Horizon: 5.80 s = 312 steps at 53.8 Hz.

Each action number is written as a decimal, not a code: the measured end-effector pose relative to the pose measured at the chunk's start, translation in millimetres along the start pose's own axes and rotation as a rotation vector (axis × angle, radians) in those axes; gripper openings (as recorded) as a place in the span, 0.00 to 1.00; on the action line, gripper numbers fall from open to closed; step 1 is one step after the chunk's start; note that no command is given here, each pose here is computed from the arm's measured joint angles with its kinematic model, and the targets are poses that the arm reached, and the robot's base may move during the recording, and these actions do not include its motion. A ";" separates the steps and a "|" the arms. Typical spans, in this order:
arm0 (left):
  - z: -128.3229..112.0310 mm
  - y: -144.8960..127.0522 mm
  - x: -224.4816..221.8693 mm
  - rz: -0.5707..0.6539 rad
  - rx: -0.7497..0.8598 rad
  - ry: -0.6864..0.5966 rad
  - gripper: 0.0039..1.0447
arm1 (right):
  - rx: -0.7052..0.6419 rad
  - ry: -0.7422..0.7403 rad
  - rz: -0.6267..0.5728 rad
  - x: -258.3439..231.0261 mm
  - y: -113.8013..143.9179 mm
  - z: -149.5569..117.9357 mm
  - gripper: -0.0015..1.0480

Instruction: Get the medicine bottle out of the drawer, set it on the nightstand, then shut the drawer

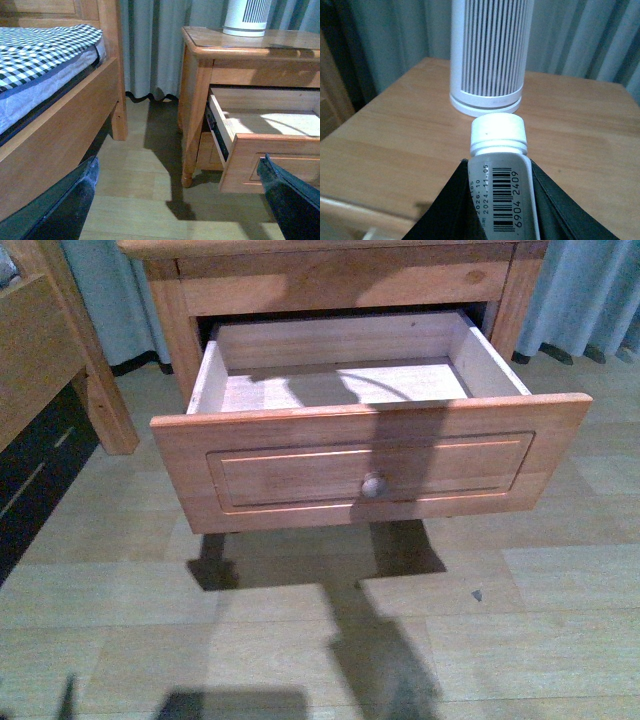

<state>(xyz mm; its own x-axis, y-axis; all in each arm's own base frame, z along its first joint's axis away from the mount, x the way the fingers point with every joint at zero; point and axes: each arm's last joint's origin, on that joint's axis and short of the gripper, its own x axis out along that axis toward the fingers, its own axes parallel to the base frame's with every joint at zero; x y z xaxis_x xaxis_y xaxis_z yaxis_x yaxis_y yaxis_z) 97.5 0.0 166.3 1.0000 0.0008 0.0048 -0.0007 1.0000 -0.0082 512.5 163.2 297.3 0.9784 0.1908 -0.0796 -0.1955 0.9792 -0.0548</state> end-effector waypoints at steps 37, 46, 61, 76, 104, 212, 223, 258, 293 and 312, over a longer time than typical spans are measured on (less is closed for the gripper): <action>0.0 0.0 0.0 0.000 0.000 0.000 0.94 | -0.048 0.010 -0.107 37.4 -21.6 -45.1 0.85; 0.0 0.0 0.0 0.000 0.000 0.000 0.94 | -0.006 -0.064 -0.076 -6.9 -23.7 -13.0 0.93; 0.0 0.0 0.0 0.000 0.000 0.000 0.94 | 0.089 -0.042 0.040 -128.0 -16.6 2.8 0.72; 0.0 0.0 0.0 0.000 0.000 0.000 0.94 | 0.131 0.270 0.105 -207.1 2.5 -110.2 0.26; 0.0 0.0 0.0 0.000 0.000 0.000 0.94 | 0.017 0.421 -0.008 -180.8 0.2 -234.0 0.03; 0.0 0.0 0.0 0.000 0.000 0.000 0.94 | 0.031 0.282 -0.065 -13.3 -33.8 -215.7 0.03; 0.0 0.0 0.0 0.000 0.000 0.000 0.94 | 0.183 0.216 0.005 -89.5 -33.9 -162.2 0.03; 0.0 0.0 0.0 0.000 0.000 0.000 0.94 | 0.272 -0.046 0.111 -383.9 -78.8 -47.7 0.56; 0.0 0.0 0.0 0.000 0.000 0.000 0.94 | 0.073 -0.067 -0.194 -428.7 -73.7 -137.1 0.20; 0.0 0.0 0.0 0.000 0.000 0.000 0.94 | 0.068 -0.066 -0.195 -427.5 -72.7 -155.7 0.03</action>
<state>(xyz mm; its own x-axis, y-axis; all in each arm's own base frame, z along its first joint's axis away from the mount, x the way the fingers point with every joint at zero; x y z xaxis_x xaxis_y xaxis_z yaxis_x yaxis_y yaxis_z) 97.5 0.0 166.3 1.0000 0.0008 0.0048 -0.0007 1.0000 -0.0082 97.9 -0.3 180.4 1.0000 -0.0004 -0.0082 0.0004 1.0000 0.0048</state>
